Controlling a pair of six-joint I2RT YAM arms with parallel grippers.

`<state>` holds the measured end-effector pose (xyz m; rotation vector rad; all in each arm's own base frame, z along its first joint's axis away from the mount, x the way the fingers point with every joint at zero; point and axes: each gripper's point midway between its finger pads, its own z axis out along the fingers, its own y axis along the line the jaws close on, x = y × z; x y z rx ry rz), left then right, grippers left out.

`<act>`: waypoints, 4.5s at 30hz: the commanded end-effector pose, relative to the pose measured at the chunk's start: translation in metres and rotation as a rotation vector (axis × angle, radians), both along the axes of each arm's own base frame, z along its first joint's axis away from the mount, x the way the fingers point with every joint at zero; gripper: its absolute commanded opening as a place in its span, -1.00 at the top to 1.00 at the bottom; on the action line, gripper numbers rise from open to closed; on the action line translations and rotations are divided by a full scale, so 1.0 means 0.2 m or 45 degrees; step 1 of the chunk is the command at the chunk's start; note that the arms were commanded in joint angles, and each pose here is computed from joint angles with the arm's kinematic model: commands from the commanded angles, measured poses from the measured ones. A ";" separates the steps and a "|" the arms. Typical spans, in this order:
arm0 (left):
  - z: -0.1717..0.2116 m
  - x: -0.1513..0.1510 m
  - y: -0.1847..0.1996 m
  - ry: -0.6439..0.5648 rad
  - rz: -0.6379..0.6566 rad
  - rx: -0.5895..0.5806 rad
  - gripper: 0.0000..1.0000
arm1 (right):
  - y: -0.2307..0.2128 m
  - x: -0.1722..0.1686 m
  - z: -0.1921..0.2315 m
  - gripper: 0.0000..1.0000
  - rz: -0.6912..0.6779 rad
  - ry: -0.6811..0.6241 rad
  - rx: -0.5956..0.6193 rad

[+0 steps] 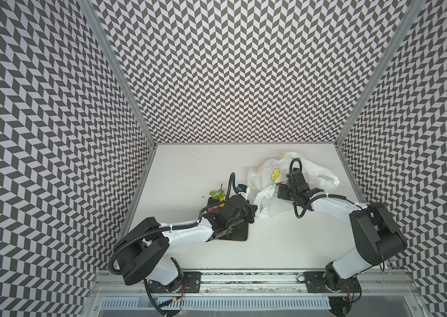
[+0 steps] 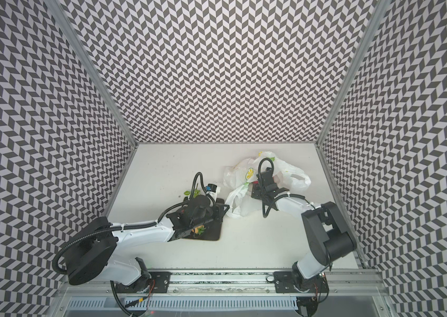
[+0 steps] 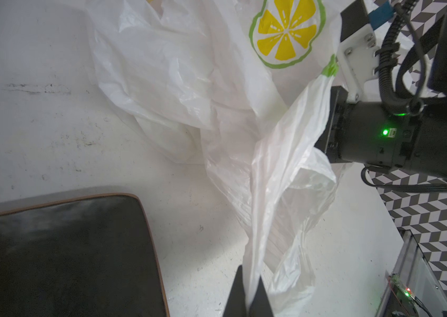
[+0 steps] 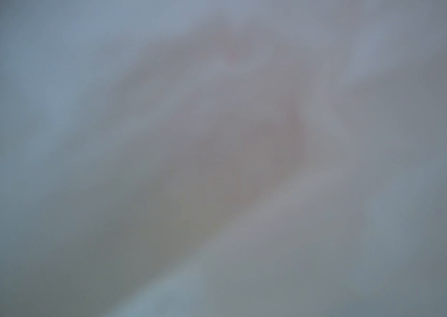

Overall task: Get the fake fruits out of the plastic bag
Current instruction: 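Close the right gripper on a pink peach inside the bag, then lift the pink peach out with the right gripper while the left releases the bag, then carry the pink peach over the black tray and lower it with the right gripper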

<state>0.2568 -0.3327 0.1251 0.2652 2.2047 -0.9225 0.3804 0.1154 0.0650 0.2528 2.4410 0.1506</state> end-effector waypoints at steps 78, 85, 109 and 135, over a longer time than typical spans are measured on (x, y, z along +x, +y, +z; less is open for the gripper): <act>0.16 0.05 -0.07 -0.055 0.015 -0.131 0.49 | 0.30 -0.71 0.71 0.34 0.511 -0.281 0.487; 0.39 -0.02 -0.07 -0.153 -0.044 -0.209 -0.30 | 0.37 -0.77 0.90 0.33 0.616 -0.384 0.507; 0.68 0.10 1.02 -0.315 0.692 -0.210 -0.50 | 1.16 -0.80 0.82 0.32 1.010 -0.273 0.395; 0.77 -0.12 1.41 -0.411 1.044 -0.273 -0.44 | 1.74 -0.69 0.15 0.30 1.003 -0.027 0.199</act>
